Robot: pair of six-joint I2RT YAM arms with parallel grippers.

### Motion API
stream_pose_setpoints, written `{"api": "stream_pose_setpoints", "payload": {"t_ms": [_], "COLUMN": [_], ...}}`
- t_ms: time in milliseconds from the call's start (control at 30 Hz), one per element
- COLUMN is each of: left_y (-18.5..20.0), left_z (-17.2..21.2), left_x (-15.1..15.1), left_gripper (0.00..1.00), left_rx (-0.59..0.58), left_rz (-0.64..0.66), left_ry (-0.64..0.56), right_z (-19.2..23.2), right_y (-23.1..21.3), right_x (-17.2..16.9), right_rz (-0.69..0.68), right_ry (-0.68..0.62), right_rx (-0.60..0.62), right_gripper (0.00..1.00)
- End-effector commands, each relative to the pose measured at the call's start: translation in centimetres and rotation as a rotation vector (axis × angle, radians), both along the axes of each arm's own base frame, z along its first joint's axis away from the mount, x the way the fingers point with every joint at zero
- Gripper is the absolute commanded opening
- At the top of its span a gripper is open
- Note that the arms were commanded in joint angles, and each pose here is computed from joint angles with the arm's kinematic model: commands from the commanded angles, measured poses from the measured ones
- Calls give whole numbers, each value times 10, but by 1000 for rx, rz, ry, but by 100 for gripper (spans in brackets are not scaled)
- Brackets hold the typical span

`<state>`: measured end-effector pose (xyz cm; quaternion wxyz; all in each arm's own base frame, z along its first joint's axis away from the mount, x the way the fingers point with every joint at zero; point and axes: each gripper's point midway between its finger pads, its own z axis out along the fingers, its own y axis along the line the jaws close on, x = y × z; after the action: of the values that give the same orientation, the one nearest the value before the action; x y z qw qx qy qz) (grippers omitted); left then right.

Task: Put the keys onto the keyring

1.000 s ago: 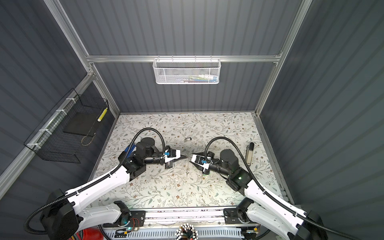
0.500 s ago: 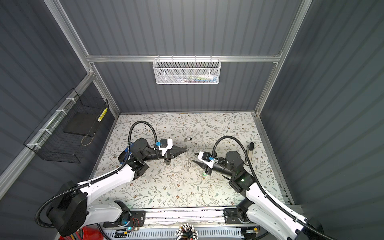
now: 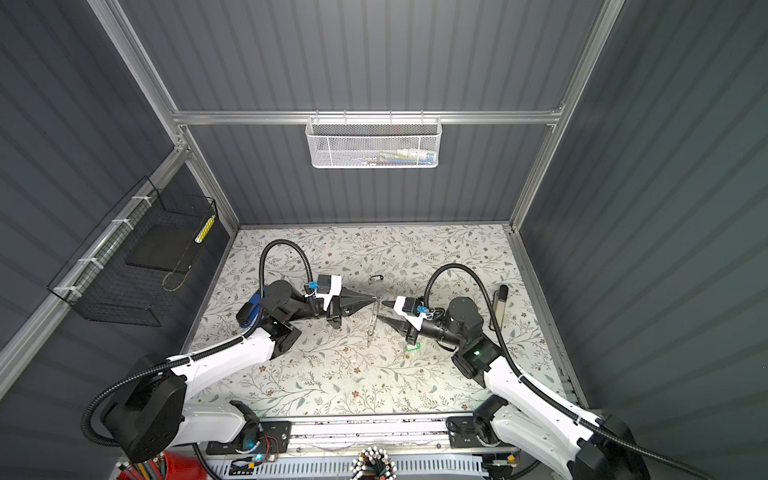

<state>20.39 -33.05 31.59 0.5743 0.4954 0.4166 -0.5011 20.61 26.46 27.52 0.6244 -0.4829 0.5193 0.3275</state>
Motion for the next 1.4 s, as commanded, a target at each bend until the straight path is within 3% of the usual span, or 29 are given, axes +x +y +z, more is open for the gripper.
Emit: {"api": "stream_pose_setpoints", "payload": {"t_ms": [0,333,533,1367], "left_y": [2,1,0,-3], "left_z": [9,10,8,8], "left_x": [-4,-9,-10,-13], "left_gripper": [0,0,0,0], "left_rx": [-44,-73,-60,-45], "left_rz": [-27,-77,-92,-136], "left_ry": [-22,-3,1,15], "right_z": [25,27,30,36], "right_y": [2,-1,-7,1], "right_x": [-5,-5,0,-4], "right_rz": [40,23,-14,61], "right_ry": [-46,-53,-57,-49], "right_rx": [57,73,83,108], "right_gripper": [35,24,23,14]}}
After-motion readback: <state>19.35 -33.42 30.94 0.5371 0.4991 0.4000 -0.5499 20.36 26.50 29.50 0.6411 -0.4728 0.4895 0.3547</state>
